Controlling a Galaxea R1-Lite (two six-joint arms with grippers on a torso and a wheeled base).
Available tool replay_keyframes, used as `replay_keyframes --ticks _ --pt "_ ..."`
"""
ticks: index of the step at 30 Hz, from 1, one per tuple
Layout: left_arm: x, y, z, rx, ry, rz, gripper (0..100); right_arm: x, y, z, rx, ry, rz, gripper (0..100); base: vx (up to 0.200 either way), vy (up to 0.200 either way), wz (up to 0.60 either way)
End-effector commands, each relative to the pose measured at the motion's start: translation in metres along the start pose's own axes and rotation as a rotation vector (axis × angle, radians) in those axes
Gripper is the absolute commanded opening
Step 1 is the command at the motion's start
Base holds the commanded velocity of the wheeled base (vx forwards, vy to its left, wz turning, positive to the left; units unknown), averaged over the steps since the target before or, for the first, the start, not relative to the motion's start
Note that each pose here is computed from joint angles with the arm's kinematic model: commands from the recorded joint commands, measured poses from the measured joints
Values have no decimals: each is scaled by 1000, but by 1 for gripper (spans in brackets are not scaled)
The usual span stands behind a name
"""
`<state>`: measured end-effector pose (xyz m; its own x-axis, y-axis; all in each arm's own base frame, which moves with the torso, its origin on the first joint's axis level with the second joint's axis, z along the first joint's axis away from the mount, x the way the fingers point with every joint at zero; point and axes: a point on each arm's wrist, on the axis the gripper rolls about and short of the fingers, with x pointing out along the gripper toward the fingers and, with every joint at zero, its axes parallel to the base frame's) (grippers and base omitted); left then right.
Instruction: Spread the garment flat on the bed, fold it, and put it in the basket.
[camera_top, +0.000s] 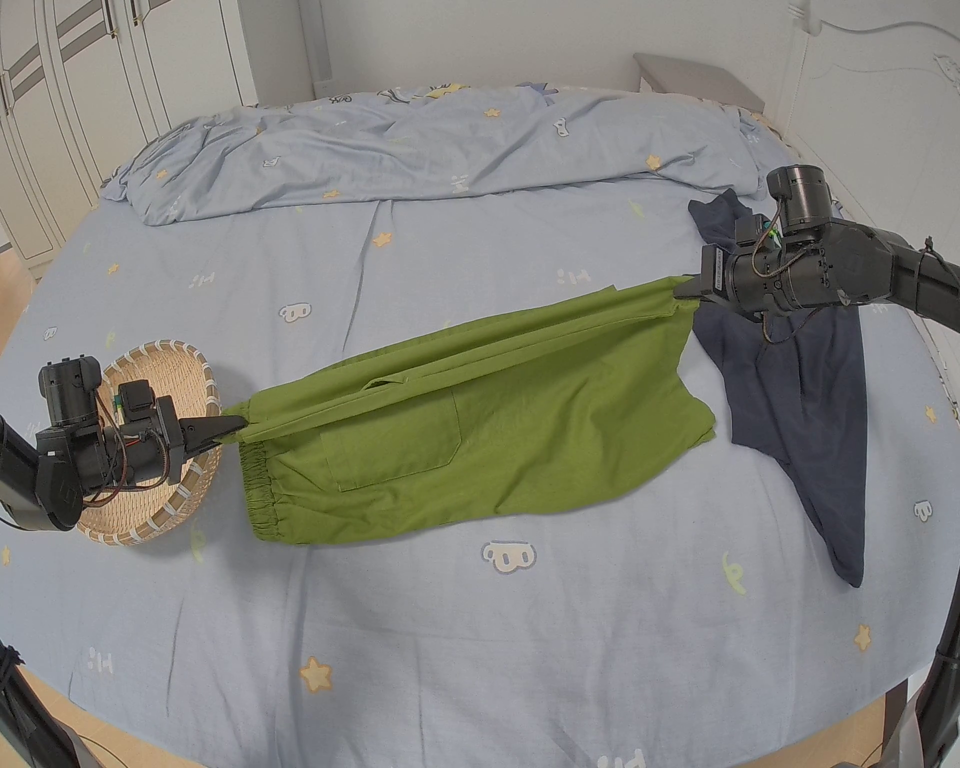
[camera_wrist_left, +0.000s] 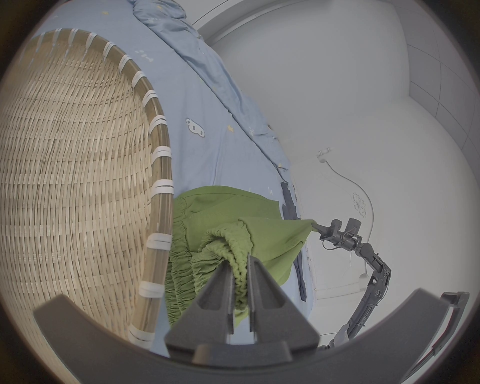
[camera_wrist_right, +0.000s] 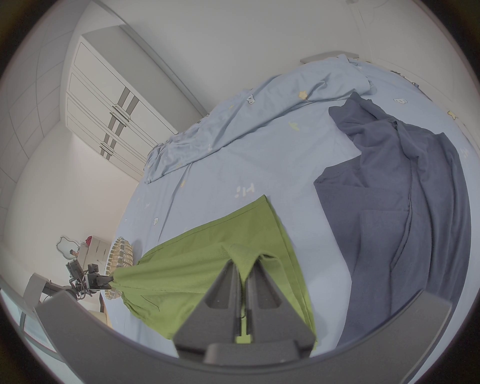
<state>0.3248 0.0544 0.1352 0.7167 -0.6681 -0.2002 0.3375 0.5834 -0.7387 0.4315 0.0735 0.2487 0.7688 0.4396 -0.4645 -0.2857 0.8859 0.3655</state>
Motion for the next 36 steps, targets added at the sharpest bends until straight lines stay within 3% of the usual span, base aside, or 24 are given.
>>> replay_keyframes --ticks 1,2,3,4,14,19,24,30,33,36 --pt "1 4 0 -9 1 5 0 5 -2 -3 3 13 0 0 0 0 0" --pt "1 4 0 -9 1 5 0 7 -2 -4 3 18 0 100 0 0 0" --pt "1 4 0 -9 1 5 0 7 -2 -4 3 18 0 100 0 0 0" --pt "0 4 0 -8 0 5 100 11 -2 -6 4 26 2 100 0 0 0" --pt "4 -4 1 7 4 -16 100 26 2 -16 1 63 14 100 0 0 0" --pt "23 -18 3 43 26 -57 100 22 5 -14 -1 56 20 100 0 0 0" --pt "44 -30 3 70 -1 -23 100 10 10 -7 -11 29 28 100 0 0 0" --pt "68 -21 9 37 -12 -10 100 2 13 -3 -14 12 31 100 0 0 0" --pt "94 -2 35 22 -79 -14 100 -14 20 1 -23 -8 34 100 0 0 0" --pt "102 5 45 2 -111 -7 100 -27 23 3 -27 -21 35 100 0 0 0"
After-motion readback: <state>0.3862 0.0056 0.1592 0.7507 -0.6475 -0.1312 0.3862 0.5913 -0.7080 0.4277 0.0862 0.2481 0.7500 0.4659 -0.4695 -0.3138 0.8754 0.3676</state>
